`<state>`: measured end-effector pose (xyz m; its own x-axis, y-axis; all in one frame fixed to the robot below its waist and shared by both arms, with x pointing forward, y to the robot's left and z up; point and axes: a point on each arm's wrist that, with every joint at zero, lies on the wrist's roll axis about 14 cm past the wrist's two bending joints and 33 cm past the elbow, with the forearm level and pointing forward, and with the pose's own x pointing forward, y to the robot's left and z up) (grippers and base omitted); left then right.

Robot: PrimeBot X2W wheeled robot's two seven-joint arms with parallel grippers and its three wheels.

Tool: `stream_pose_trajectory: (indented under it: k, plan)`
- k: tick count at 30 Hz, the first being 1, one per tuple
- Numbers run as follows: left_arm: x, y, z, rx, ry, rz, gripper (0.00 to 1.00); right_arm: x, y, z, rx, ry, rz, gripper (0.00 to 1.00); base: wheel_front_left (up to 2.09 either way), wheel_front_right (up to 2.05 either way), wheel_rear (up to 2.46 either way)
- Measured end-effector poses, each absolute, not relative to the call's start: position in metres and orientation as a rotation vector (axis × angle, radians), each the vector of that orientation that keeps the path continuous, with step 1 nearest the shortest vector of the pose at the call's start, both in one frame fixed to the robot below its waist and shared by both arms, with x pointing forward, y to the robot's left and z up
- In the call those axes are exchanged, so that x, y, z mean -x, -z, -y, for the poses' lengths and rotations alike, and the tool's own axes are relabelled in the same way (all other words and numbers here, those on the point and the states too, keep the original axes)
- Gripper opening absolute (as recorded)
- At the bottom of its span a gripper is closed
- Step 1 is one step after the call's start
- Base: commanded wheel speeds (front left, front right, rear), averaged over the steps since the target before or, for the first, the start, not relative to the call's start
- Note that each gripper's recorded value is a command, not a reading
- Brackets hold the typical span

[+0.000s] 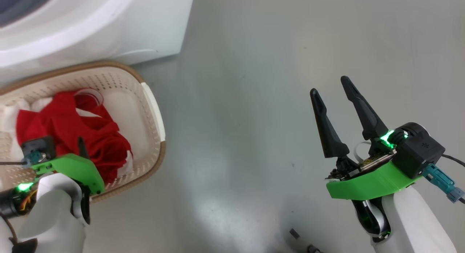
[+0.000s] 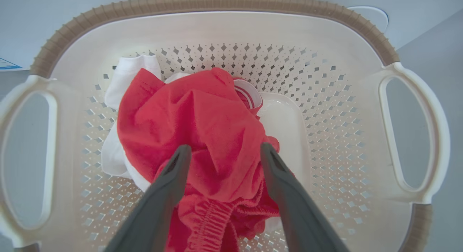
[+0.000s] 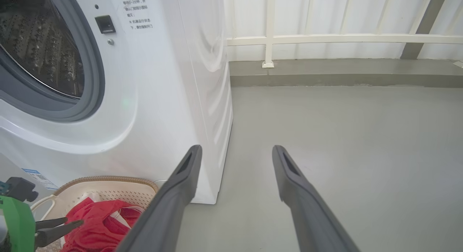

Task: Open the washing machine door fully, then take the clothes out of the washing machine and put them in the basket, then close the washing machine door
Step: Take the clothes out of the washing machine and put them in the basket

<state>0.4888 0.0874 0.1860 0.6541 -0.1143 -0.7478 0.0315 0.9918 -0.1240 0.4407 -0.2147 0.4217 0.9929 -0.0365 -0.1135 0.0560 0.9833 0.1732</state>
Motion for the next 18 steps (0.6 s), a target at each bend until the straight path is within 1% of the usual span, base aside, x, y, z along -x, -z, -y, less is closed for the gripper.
stream_pose_trajectory:
  k: [6,12,18]
  plan:
    - [-0.499,-0.216,-0.09,0.151,0.062,-0.763,1.0,-0.439,-0.434,0.213,-0.188,0.041,-0.079,1.0,0.0,0.0,0.0]
    - [-0.491,-0.242,-0.094,0.193,0.054,-0.691,1.0,-0.432,-0.441,0.21,-0.194,0.035,-0.069,1.0,0.0,0.0,0.0]
    - [-0.487,-0.286,-0.093,0.21,0.085,-0.566,1.0,-0.422,-0.455,0.209,-0.181,0.029,-0.041,1.0,0.0,0.0,0.0]
